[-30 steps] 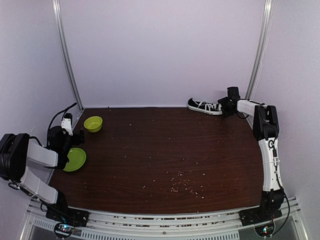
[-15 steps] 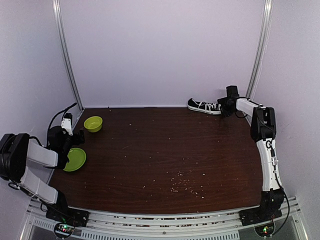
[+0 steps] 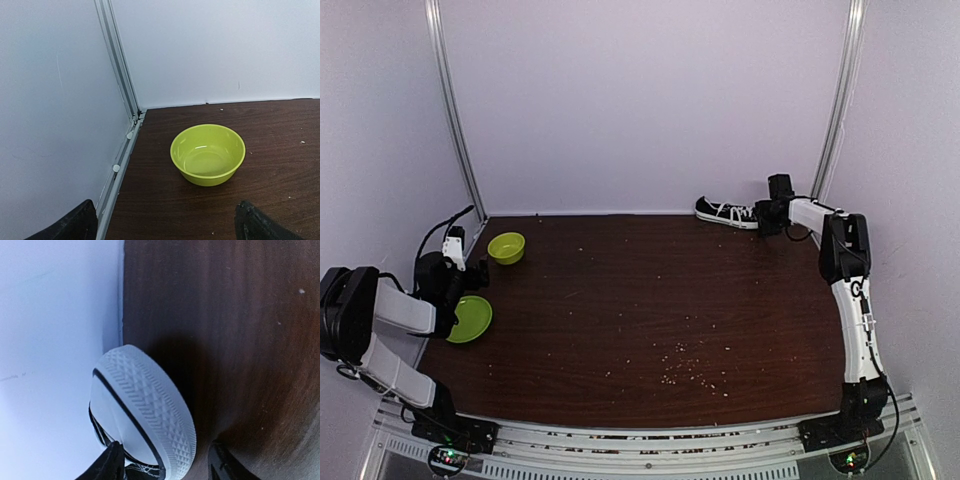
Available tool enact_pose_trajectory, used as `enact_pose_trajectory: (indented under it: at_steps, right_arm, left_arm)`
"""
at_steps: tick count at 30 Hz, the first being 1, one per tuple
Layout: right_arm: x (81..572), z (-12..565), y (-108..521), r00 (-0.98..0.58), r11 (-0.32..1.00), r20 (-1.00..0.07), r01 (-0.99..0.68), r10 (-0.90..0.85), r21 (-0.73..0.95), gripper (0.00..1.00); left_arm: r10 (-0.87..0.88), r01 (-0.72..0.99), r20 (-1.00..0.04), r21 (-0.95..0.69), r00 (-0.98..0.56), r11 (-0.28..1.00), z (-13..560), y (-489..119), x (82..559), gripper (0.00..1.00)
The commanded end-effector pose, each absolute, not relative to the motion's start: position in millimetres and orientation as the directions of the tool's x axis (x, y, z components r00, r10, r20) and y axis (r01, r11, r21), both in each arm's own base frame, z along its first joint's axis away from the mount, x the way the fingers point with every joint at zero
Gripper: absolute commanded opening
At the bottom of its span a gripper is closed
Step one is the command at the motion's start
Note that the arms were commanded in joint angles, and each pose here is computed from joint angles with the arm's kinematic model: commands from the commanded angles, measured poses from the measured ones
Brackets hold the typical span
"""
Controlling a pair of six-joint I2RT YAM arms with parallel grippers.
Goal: Tie the shoes
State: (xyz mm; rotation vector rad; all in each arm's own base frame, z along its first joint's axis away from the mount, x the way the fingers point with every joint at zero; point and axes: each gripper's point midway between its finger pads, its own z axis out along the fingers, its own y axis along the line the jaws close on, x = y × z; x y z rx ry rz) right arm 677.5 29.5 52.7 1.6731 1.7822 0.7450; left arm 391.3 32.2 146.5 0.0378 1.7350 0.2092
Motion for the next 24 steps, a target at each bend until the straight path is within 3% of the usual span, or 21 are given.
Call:
enact_pose_trajectory:
  at_steps: [1, 6, 9, 16, 24]
  right_arm:
    - [682.1, 46.1, 31.8, 0.019, -0.029, 0.022, 0.677, 1.000, 0.735, 0.50]
    - [689.3, 48.2, 36.8, -0.003, -0.025, 0.035, 0.634, 0.999, 0.773, 0.24]
    - [685.9, 61.4, 38.2, -0.015, -0.005, 0.018, 0.597, 1.000, 0.802, 0.01]
    - [647.2, 101.1, 44.1, -0.127, 0.133, -0.076, 0.539, 0.989, 0.832, 0.00]
    - [545.3, 117.0, 73.9, -0.401, 0.365, -0.169, 0.485, 0.900, 0.795, 0.00]
  left_arm:
    - [0.157, -0.098, -0.981, 0.168, -0.111, 0.981, 163.7, 32.7, 392.7, 0.98]
    - [0.157, -0.097, -0.981, 0.168, -0.111, 0.981, 163.7, 32.4, 392.7, 0.98]
    - [0.157, -0.098, -0.981, 0.168, -0.111, 0.981, 163.7, 32.8, 392.7, 0.98]
    - [0.157, -0.098, -0.981, 0.168, -0.111, 0.981, 163.7, 32.7, 392.7, 0.98]
    - [0.157, -0.097, -0.981, 0.168, -0.111, 0.981, 163.8, 32.4, 392.7, 0.98]
